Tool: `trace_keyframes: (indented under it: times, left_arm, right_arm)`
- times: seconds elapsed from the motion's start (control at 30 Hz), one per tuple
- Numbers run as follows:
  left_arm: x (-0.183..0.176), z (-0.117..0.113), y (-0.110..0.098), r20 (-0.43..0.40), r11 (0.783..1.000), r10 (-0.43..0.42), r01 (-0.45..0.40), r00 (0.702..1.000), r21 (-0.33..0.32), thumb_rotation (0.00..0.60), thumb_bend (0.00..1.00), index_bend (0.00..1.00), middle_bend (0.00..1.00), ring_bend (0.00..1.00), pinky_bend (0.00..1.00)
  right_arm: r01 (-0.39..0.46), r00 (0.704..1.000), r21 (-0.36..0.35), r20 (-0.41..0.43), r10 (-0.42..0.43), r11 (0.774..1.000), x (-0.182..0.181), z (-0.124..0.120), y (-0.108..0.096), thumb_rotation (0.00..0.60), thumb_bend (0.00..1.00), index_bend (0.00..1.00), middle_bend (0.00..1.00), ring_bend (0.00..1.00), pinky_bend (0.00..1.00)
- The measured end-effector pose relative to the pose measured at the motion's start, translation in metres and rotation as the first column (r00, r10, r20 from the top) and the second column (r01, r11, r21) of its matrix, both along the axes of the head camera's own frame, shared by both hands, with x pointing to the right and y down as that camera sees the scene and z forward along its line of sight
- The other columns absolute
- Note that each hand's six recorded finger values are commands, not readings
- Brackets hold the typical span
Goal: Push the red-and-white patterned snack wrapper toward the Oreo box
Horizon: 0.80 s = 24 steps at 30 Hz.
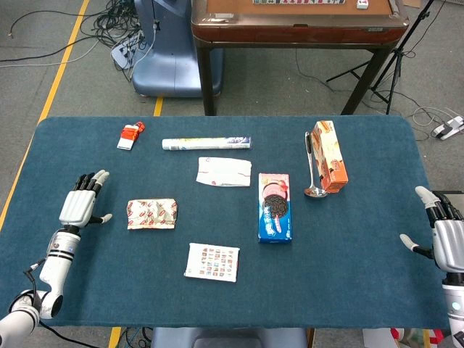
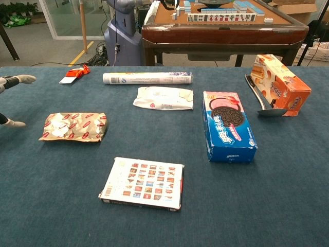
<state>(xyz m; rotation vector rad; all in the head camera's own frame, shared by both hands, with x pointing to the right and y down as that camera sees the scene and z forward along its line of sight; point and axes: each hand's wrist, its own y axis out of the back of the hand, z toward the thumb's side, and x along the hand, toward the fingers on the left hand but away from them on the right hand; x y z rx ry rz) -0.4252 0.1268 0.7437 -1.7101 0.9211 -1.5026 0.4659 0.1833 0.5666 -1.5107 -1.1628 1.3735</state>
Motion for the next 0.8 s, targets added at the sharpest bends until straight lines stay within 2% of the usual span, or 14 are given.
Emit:
trace_keyframes:
  times: [0.23,0.8]
  left_arm:
    - [0.011,0.011,-0.005,0.02,1.0,0.011,-0.011,1.0,-0.015,0.6,0.0,0.0,0.0,0.0,0.0]
    - [0.077,0.019,-0.014,-0.066,0.996,0.092,-0.093,0.994,-0.017,0.6,0.0,0.0,0.0,0.0,0.0]
  right_arm:
    - [-0.004,1.0,0.003,0.011,0.004,1.0,0.002,-0.001,-0.003,0.6,0.05,0.12,0.18,0.11,0.32]
    - [-0.011,0.999,0.005,0.033,0.01,1.0,0.005,-0.002,-0.007,0.6,0.05,0.12,0.18,0.11,0.32]
